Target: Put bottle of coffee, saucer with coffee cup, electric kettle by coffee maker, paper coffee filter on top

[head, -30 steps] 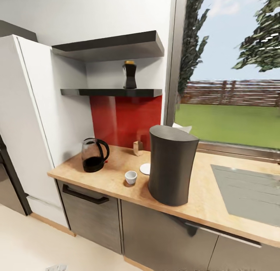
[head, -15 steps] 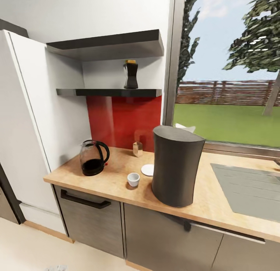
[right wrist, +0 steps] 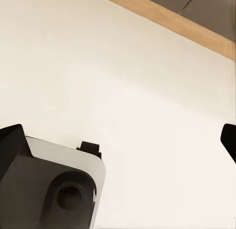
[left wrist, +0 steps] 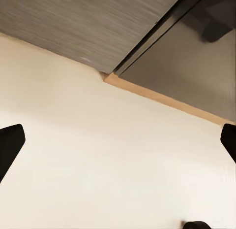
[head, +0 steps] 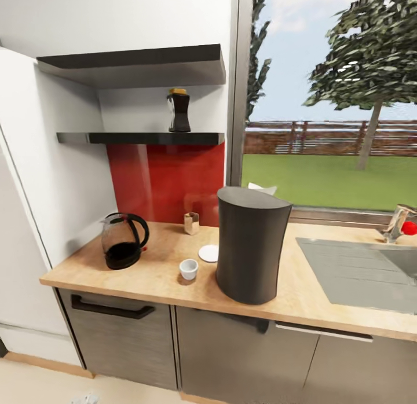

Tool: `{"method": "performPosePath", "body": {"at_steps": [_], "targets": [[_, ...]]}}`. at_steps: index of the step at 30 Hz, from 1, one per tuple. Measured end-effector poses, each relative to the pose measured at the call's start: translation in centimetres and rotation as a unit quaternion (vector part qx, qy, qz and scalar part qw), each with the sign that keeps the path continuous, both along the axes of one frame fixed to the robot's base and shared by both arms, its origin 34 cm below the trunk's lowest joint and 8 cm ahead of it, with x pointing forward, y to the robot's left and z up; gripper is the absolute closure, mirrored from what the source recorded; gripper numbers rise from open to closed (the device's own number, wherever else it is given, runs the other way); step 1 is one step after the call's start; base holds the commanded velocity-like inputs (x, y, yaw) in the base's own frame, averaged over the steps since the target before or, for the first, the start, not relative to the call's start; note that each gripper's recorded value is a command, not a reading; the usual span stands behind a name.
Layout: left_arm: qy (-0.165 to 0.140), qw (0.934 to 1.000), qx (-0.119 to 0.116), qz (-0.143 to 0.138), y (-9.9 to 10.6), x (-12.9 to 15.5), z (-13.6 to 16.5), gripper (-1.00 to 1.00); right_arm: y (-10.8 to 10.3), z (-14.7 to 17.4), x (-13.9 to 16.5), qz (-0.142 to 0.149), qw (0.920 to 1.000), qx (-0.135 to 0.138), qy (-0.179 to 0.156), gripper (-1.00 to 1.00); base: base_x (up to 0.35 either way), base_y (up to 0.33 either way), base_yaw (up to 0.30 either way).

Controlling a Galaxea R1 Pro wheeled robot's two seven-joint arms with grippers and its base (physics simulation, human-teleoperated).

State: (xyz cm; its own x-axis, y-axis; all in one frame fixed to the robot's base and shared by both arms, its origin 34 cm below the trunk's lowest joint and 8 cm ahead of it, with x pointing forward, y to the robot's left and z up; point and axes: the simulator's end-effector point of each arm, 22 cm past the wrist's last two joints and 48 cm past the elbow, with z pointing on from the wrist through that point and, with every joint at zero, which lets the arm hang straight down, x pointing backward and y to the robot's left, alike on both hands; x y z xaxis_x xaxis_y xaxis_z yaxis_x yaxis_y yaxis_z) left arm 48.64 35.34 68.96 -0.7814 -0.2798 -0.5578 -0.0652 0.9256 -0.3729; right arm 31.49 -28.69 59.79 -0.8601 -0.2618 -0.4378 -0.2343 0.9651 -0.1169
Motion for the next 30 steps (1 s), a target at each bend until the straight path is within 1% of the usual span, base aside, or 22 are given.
{"method": "performPosePath", "body": {"at_steps": [4, 7, 23, 30], "targets": [[0.000, 1.0000, 0.000, 0.000, -0.01, 0.01, 0.00, -1.00, 0.00, -0.01, -0.01, 0.000, 1.0000, 0.000, 0.000, -1.00, -0.055, 0.223, -0.245], [0.000, 1.0000, 0.000, 0.000, -0.01, 0.00, -0.01, -1.00, 0.01, -0.01, 0.00, 0.000, 1.0000, 0.000, 0.000, -1.00, -0.078, 0.279, -0.090], [0.000, 1.0000, 0.000, 0.000, 0.00, 0.01, -0.01, -1.00, 0.00, -0.02, 0.00, 0.001, 1.0000, 0.000, 0.000, -1.00, -0.114, 0.298, -0.014], [0.000, 1.0000, 0.000, 0.000, -0.02, 0.02, -0.02, -1.00, 0.00, -0.03, -0.04, 0.000, 1.0000, 0.000, 0.001, -1.00, -0.192, 0.269, -0.194]]}}
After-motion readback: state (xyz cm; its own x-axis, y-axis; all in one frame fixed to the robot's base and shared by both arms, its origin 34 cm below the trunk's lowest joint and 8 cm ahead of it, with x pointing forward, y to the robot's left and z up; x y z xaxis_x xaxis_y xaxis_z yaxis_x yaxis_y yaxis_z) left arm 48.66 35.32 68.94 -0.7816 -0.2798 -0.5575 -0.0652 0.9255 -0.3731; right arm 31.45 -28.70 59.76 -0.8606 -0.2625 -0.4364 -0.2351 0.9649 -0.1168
